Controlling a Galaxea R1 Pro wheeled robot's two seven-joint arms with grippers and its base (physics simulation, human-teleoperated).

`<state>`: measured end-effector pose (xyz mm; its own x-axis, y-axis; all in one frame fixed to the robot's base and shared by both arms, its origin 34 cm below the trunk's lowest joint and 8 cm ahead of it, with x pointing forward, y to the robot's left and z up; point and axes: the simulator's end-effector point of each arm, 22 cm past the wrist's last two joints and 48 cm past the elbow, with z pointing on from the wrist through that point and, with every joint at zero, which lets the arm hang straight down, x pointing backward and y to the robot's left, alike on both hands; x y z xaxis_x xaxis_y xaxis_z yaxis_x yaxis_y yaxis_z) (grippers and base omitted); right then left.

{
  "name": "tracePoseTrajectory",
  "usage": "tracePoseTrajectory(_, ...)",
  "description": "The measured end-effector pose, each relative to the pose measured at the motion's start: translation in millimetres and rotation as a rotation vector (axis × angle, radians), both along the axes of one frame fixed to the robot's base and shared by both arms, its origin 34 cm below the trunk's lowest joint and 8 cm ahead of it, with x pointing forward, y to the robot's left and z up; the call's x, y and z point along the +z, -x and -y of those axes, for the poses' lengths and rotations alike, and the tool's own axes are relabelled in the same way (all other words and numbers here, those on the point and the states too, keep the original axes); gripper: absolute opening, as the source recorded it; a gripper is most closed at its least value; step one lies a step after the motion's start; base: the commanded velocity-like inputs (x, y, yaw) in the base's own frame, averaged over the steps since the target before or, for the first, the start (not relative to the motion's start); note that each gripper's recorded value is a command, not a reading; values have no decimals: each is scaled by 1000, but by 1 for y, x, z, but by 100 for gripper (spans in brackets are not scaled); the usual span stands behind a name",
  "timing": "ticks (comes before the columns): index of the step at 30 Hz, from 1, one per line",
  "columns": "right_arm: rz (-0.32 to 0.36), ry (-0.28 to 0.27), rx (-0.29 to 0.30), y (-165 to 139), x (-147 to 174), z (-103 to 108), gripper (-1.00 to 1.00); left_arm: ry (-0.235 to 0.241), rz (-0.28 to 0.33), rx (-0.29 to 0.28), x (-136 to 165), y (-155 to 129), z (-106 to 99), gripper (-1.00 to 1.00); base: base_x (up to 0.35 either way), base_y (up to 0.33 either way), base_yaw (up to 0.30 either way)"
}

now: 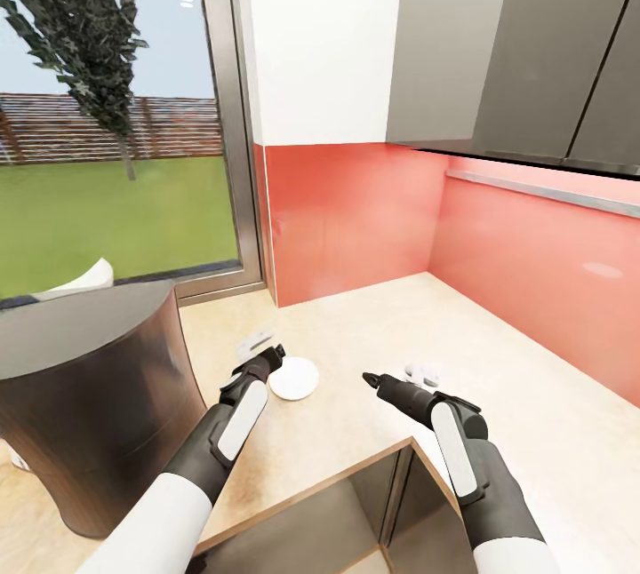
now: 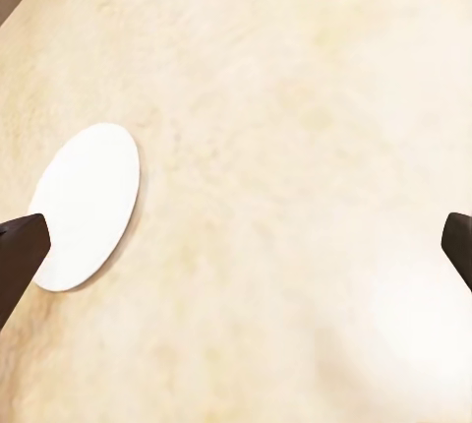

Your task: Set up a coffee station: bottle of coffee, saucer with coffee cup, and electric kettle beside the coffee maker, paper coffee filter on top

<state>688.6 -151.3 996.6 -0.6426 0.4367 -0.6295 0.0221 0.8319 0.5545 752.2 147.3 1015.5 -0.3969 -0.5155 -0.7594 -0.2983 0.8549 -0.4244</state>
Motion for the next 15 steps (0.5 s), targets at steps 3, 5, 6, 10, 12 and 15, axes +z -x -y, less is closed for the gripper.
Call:
tracePoseTrajectory(3, 0, 0, 0, 0, 0, 0, 100, 1, 0, -1, 0, 0, 1, 100, 0, 0, 0)
tracePoseTrajectory(5, 0, 0, 0, 0, 0, 0, 100, 1, 0, -2, 0, 0, 1, 100, 0, 0, 0)
tracePoseTrajectory(6, 0, 1, 0, 0, 0, 0, 100, 1, -1, -2, 0, 0, 2, 100, 0, 0, 0)
tracePoseTrajectory(10, 0, 1, 0, 0, 0, 0, 100, 1, -2, -1, -1, 0, 2, 100, 0, 0, 0)
tracePoseTrajectory(12, 0, 1, 0, 0, 0, 0, 100, 0, -12, -1, -5, 2, 1, 100, 0, 0, 0)
tracePoseTrajectory(15, 0, 1, 0, 0, 0, 0, 100, -3, -34, 0, -15, 5, 0, 100, 0, 0, 0)
